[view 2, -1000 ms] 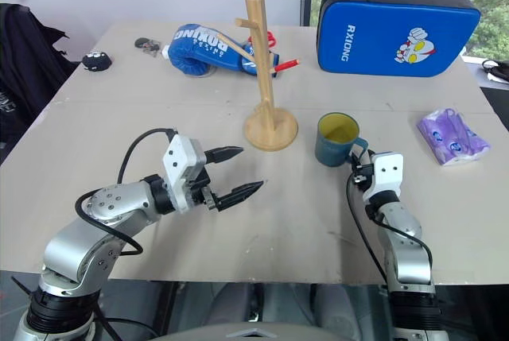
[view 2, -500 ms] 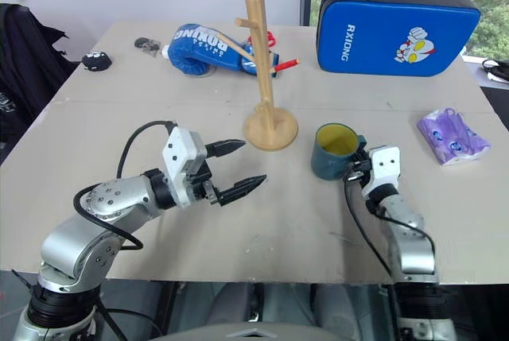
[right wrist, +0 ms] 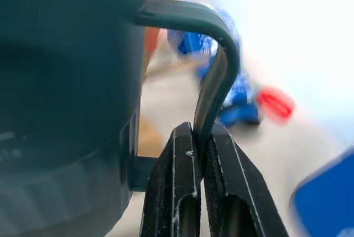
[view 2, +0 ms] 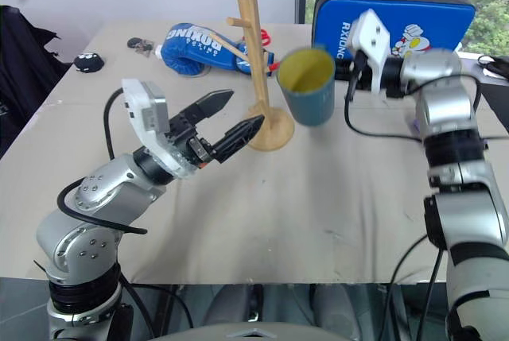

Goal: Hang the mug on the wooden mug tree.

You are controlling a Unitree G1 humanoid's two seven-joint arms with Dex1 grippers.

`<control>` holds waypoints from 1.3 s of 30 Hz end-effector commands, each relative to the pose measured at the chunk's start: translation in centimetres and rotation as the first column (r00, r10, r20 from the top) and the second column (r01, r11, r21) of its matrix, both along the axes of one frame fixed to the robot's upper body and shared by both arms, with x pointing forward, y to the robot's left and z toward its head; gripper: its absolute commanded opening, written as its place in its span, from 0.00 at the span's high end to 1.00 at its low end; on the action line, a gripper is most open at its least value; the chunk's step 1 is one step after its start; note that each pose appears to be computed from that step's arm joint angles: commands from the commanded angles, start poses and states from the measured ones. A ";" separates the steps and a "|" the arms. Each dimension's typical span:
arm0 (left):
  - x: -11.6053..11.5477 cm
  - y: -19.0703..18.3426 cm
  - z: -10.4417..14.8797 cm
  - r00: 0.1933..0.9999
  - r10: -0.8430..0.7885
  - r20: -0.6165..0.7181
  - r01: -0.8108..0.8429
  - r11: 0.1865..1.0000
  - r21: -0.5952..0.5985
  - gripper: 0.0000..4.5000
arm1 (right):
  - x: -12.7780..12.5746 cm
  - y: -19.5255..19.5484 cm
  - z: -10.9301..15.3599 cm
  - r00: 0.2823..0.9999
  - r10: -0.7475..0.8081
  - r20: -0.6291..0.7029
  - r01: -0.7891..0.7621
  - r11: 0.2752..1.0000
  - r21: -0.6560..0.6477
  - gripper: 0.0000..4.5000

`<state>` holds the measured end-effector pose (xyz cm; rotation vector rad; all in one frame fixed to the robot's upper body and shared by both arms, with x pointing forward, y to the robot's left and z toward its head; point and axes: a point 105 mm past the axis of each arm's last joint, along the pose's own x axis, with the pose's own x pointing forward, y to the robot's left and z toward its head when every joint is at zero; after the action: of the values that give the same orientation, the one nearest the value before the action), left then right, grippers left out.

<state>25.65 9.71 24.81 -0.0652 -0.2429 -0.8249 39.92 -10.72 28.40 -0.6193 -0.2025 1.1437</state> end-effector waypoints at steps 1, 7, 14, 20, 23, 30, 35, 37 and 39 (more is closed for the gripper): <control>-1.5 1.1 1.3 0.997 0.049 0.055 -0.050 0.999 0.021 0.00 | 0.5 0.6 0.0 0.998 0.067 0.003 -0.066 0.994 -0.084 1.00; -3.1 2.7 1.0 0.991 0.119 0.053 -0.122 0.991 0.059 0.00 | 0.3 2.0 -0.8 0.986 0.160 -0.039 -0.165 0.967 -0.192 1.00; -4.0 3.7 0.7 0.978 0.196 0.073 -0.201 0.978 0.059 0.00 | 0.5 3.9 -0.1 0.983 0.185 -0.018 -0.185 0.967 -0.178 1.00; -4.1 4.2 0.2 0.971 0.228 0.068 -0.232 0.971 0.060 0.00 | 1.0 5.4 0.3 0.987 0.157 -0.014 -0.157 0.974 -0.165 1.00; -4.1 4.1 0.2 0.972 0.222 0.073 -0.226 0.973 0.055 0.00 | 1.2 5.1 0.6 0.991 0.137 0.001 -0.135 0.977 -0.163 0.79; -4.1 4.2 -0.2 0.976 0.209 0.059 -0.212 0.975 0.063 0.00 | 0.7 1.6 1.8 0.992 0.123 0.008 -0.120 0.981 -0.152 0.20; -4.0 4.2 -0.8 0.981 0.193 0.037 -0.195 0.978 0.072 0.00 | -0.4 -2.1 2.9 0.993 0.120 -0.014 -0.120 0.982 -0.148 0.20; -3.7 4.4 -1.4 0.981 0.192 0.009 -0.192 0.980 0.052 0.00 | -1.1 -4.3 2.8 0.993 0.104 -0.058 -0.110 0.988 -0.108 0.20; -3.5 5.1 -2.9 0.978 0.203 -0.038 -0.201 0.978 0.052 0.00 | -1.9 -6.1 1.4 0.988 0.085 -0.125 -0.093 0.994 -0.060 0.20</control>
<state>22.13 14.41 22.44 -0.0062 -0.1865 -0.6315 39.18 -15.86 29.79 -0.6626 -0.0907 1.2316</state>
